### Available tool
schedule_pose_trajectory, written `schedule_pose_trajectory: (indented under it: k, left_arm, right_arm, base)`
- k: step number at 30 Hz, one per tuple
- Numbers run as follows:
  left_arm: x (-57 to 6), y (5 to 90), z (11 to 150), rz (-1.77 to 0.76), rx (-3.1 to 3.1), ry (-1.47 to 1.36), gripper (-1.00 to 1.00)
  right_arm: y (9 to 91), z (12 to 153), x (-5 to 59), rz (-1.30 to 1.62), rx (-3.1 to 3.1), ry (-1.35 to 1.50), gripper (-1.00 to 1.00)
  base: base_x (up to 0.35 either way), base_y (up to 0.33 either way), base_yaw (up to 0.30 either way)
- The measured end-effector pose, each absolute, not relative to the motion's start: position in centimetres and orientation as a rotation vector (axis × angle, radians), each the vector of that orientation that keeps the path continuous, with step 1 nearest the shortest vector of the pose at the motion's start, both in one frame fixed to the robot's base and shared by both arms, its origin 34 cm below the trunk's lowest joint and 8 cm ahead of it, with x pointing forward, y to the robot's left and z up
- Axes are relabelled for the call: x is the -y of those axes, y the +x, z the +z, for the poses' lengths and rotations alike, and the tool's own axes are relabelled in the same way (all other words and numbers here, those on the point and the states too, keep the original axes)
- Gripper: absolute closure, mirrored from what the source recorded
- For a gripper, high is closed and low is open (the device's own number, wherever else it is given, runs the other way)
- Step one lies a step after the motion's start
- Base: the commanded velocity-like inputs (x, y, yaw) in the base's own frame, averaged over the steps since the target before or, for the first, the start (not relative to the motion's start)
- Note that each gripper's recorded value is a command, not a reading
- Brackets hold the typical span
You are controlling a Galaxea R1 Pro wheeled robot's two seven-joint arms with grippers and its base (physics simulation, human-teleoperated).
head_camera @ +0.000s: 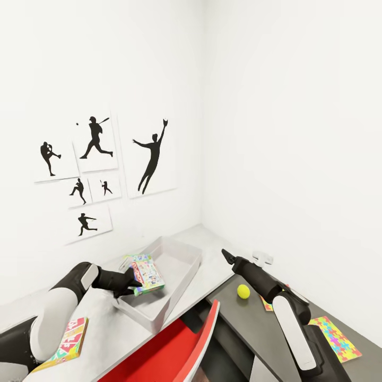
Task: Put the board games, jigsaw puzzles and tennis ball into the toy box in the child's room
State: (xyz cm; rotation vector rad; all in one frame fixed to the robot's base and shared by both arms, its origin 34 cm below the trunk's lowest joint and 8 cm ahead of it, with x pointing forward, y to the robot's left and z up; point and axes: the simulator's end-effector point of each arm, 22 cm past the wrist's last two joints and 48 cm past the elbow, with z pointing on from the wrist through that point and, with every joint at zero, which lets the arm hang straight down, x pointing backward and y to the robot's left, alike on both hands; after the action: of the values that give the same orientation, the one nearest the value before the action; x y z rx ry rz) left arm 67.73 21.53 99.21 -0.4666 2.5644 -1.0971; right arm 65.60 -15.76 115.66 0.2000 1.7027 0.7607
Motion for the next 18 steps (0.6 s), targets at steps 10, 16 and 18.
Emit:
schedule_pose_trajectory:
  k: [10, 16, 18]
  left_arm:
    - [-20.1, 67.8, 99.4, -1.117, -2.567, -0.448, 1.0]
    - [-19.8, 67.0, 98.5, -1.128, -2.595, -0.459, 1.0]
    - [-19.8, 66.8, 98.3, -1.121, -2.604, -0.463, 1.0]
  right_arm:
    - [65.7, 115.3, 15.7, 0.761, -1.71, 0.203, -1.0]
    - [65.7, 115.3, 15.7, 0.762, -1.711, 0.203, -1.0]
    - [65.8, 115.3, 15.7, 0.761, -1.712, 0.203, -1.0]
  base:
    - [0.0, 0.0, 0.0]
    - [0.0, 0.0, 0.0]
    - [0.0, 0.0, 0.0]
